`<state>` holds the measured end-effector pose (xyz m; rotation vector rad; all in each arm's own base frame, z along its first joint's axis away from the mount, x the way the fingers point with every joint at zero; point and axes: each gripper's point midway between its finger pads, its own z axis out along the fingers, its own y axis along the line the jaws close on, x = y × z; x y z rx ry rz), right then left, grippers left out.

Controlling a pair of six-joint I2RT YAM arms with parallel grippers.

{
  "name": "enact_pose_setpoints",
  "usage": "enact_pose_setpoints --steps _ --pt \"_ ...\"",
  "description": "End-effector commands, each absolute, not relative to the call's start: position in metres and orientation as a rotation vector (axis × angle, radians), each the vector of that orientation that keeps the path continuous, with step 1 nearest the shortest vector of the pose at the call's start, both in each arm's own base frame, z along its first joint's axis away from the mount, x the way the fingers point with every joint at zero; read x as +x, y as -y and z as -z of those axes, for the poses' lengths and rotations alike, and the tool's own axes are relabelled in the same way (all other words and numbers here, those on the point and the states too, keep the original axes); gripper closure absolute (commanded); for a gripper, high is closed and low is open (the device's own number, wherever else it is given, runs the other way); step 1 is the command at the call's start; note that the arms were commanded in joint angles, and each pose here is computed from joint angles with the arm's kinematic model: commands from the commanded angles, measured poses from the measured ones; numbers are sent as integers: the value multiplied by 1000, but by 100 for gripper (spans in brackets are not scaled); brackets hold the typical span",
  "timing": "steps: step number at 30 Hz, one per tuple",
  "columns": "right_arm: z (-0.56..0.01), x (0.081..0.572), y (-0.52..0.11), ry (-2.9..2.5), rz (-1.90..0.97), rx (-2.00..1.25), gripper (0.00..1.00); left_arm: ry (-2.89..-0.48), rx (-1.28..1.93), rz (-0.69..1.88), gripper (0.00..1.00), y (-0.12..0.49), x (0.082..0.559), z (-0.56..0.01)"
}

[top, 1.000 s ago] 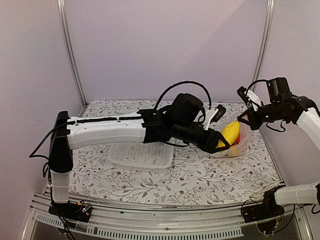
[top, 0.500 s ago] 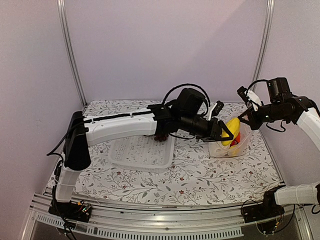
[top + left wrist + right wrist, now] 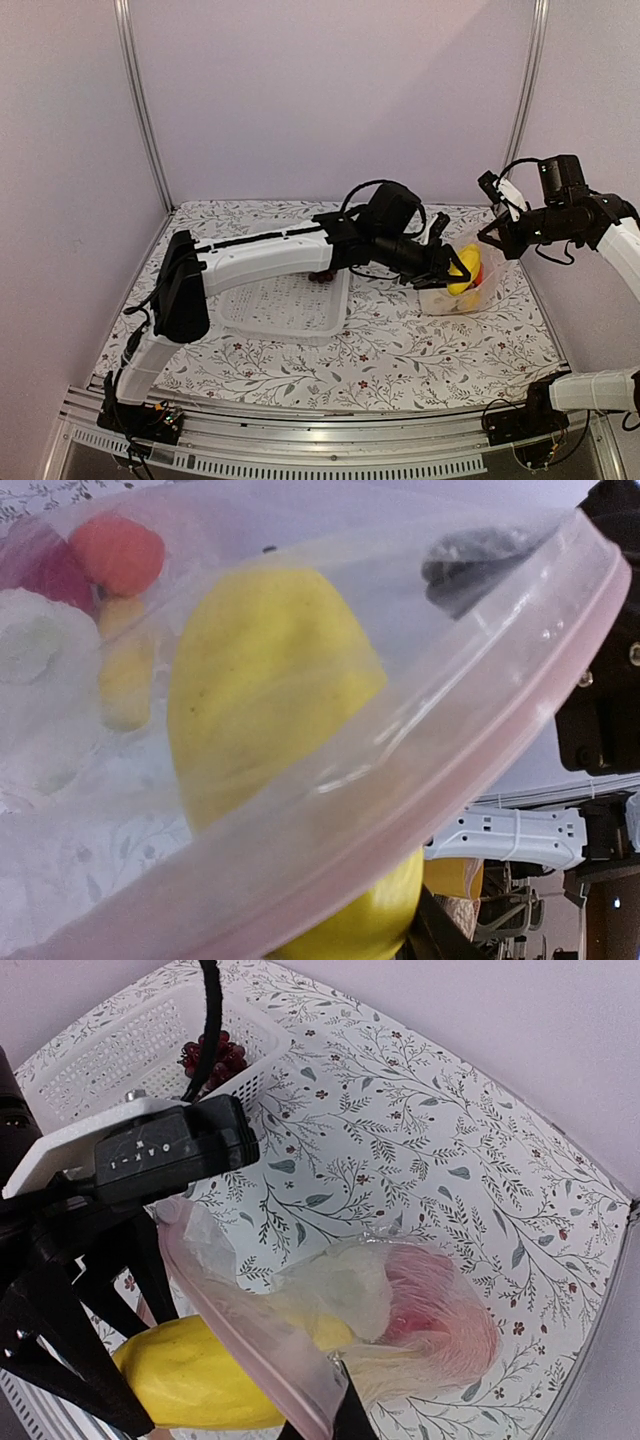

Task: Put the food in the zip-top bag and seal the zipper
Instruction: Place the fake fruit in the zipper food storage bag.

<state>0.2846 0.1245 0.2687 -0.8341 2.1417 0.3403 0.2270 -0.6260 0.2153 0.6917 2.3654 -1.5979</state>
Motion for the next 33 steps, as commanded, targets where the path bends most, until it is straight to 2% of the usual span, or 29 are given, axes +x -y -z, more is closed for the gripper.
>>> enact_pose_setpoints --steps 1,3,6,8,9,10,17,21,26,31,33 --pt "-283 280 -130 -2095 -391 -836 100 -2343 643 1614 58 627 243 -221" --pt "-282 279 -130 -2096 -402 -831 100 -2293 652 1637 43 628 244 -234" --pt "-284 279 -130 -2094 -411 -825 100 -2195 694 1651 29 627 244 -258" --pt "-287 279 -130 -2090 -428 -809 100 -2140 720 1630 12 623 244 -274" --pt "-288 280 -130 -2089 -436 -800 100 -2113 730 1619 7 620 244 -283" --pt "-289 281 -129 -2091 -444 -791 100 -2095 735 1602 6 616 244 -289" --pt "-293 285 -125 -2093 -453 -763 100 -1886 823 1415 4 578 229 -347" --pt "-287 284 -123 -2101 -456 -757 100 -1724 902 1107 0 550 208 -367" --pt "-282 278 -128 -2084 -513 -778 100 -1740 938 795 0 529 219 -324" --pt "-277 273 -130 -2073 -550 -792 100 -1801 1001 640 17 534 234 -279" --pt "-276 272 -130 -2069 -553 -794 100 -1798 1051 616 20 541 235 -266"
